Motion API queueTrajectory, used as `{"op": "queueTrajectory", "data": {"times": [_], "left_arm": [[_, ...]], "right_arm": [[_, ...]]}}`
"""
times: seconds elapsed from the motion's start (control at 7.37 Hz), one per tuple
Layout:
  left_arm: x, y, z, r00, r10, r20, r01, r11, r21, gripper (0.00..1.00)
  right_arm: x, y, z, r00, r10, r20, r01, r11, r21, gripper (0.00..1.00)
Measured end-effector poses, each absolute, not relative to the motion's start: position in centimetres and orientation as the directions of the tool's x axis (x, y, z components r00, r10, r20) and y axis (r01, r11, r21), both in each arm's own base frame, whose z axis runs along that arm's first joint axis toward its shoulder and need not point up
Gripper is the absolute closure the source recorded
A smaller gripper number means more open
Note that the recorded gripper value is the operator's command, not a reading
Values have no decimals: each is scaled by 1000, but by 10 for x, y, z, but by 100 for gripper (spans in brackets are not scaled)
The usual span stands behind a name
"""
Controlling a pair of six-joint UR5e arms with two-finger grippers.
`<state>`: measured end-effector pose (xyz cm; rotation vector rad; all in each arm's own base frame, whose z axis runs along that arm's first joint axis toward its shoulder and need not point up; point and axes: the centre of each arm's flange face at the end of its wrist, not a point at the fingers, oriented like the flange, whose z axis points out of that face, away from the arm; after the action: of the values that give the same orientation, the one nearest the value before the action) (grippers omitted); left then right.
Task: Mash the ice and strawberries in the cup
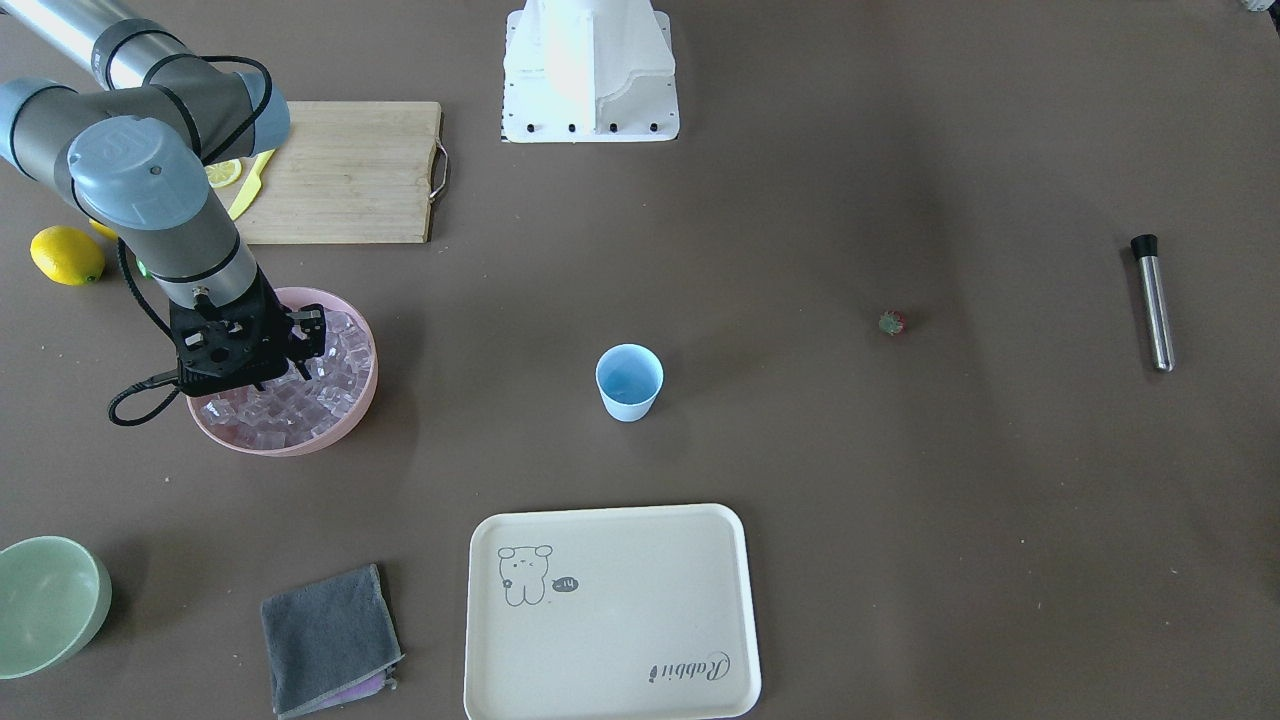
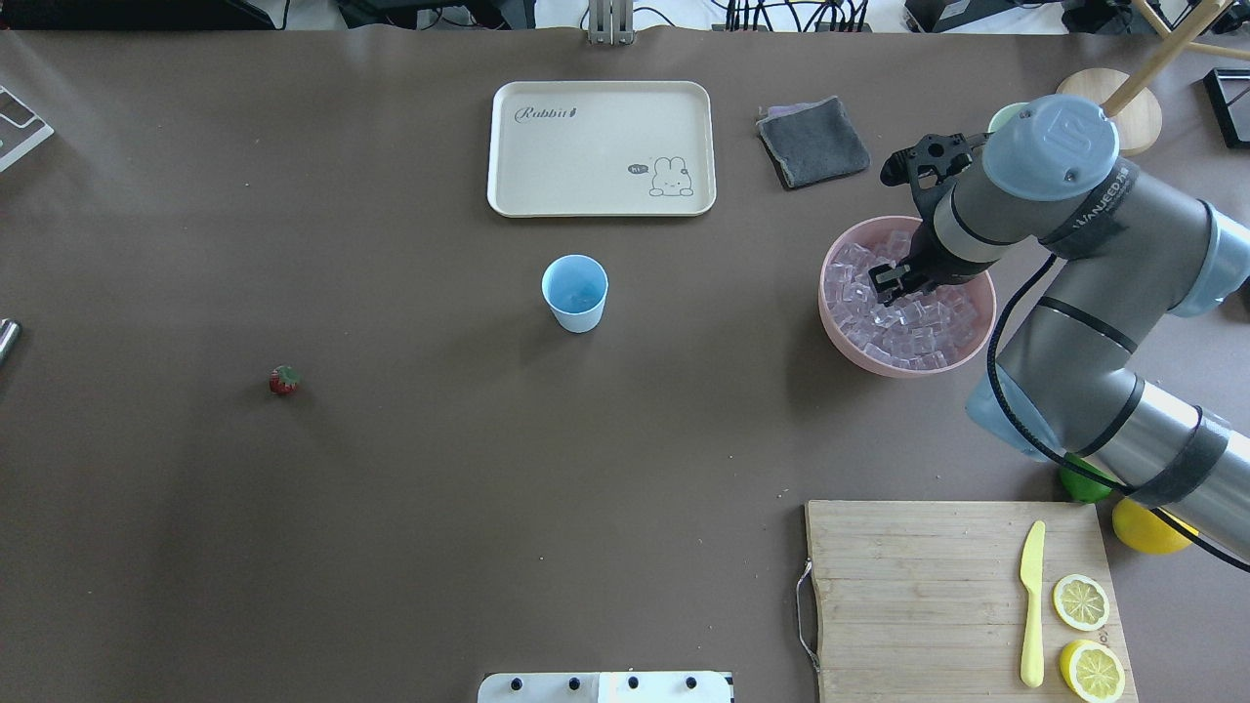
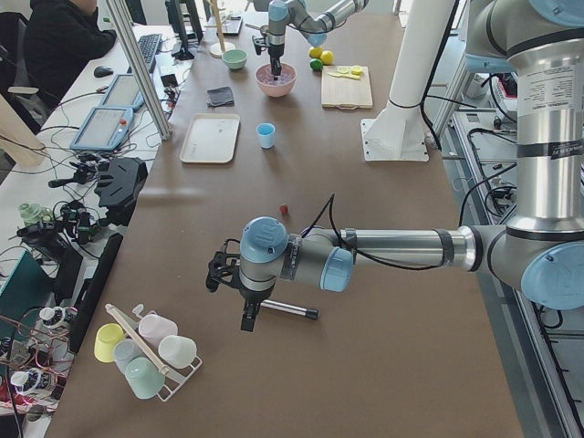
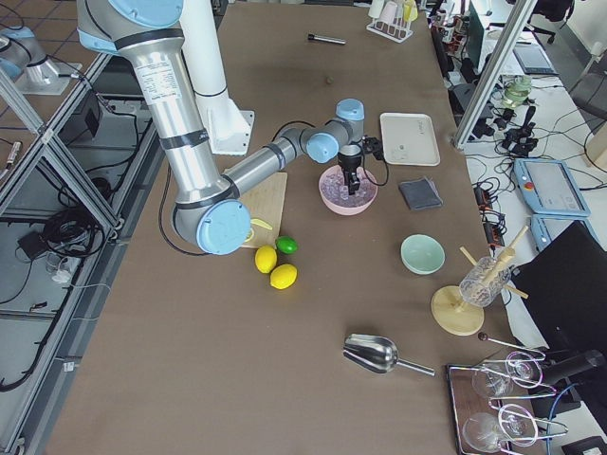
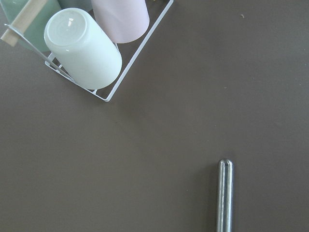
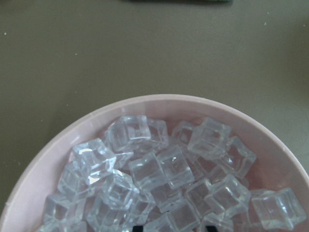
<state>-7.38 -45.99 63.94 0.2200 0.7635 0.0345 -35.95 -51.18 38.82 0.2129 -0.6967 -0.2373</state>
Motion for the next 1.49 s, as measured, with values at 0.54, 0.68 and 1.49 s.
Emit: {"op": "queueTrajectory", "data": {"times": [0.54,0.68,1.49], "left_arm": [[-74,-459,643,723,107,-682,47,978,204,1],[-74,-459,644,723,107,-682,47,978,203,1],[-74,-459,645,723,106,-683,47,978,202,1]], "right_arm": [[-358,-506,392,732,-345,588,195,932,304,51],[-359,-504,392,729,-352,587,200,930,309,55],[-361,-500,401,728,-381,570,236,920,314,79]]}}
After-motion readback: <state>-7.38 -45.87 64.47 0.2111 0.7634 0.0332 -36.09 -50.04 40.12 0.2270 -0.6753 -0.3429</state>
